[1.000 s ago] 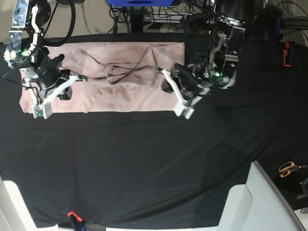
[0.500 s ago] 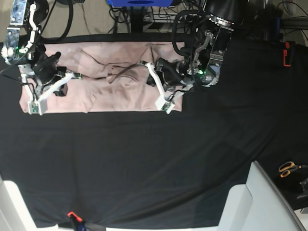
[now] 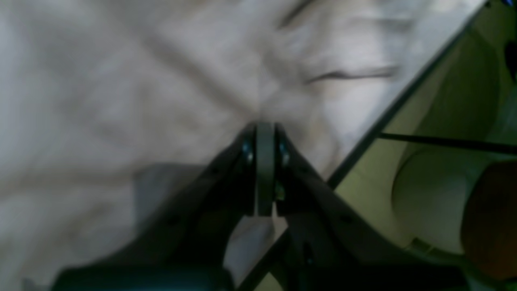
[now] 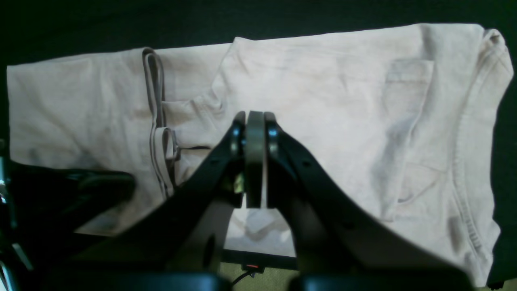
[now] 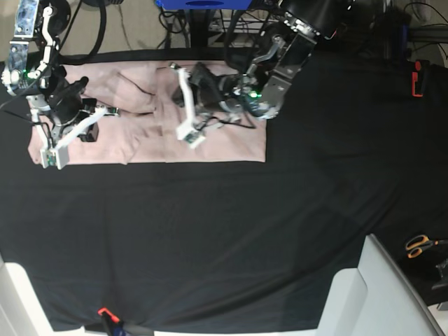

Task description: Fold the T-shirt properly

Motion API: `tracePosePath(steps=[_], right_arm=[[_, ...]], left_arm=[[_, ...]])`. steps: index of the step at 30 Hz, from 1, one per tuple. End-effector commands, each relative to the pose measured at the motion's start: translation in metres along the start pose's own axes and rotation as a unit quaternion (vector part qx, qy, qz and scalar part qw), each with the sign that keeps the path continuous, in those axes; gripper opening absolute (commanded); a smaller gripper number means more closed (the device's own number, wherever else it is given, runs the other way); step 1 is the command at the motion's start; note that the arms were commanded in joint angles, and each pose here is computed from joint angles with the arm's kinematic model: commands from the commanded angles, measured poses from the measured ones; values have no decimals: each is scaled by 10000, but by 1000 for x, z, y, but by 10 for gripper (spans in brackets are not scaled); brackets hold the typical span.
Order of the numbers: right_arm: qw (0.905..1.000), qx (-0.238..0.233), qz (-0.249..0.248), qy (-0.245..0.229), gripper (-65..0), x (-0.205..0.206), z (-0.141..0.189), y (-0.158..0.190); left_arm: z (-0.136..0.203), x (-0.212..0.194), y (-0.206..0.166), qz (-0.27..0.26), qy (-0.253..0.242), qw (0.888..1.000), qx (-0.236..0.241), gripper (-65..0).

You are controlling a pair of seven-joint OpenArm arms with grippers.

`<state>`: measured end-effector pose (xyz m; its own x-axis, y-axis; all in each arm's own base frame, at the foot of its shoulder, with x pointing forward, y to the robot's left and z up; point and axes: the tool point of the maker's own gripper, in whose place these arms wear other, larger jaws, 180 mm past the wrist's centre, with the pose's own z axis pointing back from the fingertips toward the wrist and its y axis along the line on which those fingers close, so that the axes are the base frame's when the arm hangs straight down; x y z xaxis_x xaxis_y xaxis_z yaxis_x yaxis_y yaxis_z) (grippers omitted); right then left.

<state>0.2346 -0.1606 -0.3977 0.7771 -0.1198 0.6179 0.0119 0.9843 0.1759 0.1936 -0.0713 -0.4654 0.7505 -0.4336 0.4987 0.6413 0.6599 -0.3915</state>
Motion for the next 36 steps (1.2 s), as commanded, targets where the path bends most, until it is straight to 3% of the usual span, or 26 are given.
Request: tracePosePath(steps=[1,5,8,13,16,20,23,25,28,34,36], right_arm=[[9997,21,60,-223,-648,13,3,0],[9997,17,63,-215,-648,13,3,0],[9995,-155,44,-272,-648,17,7,-15],[9962,147,-261,-815,-648,43,24,-39],[9932,201,-726,-883,-648,41,30,-65],[9915,-56,-1089,-703,-645,33,27,-99],[9893,-118,-1264,-721,-642,26,25,-122],[9883,-108,-1385,-634,-639,17,24,-137],[9849,31,-1708,-270,-542,-4,20,-156],[9703,196,-2350,546,-132,-42,18,-193],[9644,236,-2529,733,-87,-54,17,-202]], left_arm=[[2,17,-8,-77,-238,9996,-115,-650],[19,40,6,-18,-639,9979,83,-650],[60,54,52,152,-1087,9917,672,-650],[141,2,139,704,-1165,9714,1944,-650],[187,-50,178,1184,-982,9518,2654,-650],[249,-122,213,1881,-700,9143,3519,-650],[291,-163,225,2304,-618,8840,4021,-650],[310,-180,226,2433,-567,8725,4199,-650],[317,-190,219,2283,-500,8816,4100,-650],[316,-194,205,1987,-558,9010,3815,-650],[314,-194,203,1906,-537,9059,3744,-650]])
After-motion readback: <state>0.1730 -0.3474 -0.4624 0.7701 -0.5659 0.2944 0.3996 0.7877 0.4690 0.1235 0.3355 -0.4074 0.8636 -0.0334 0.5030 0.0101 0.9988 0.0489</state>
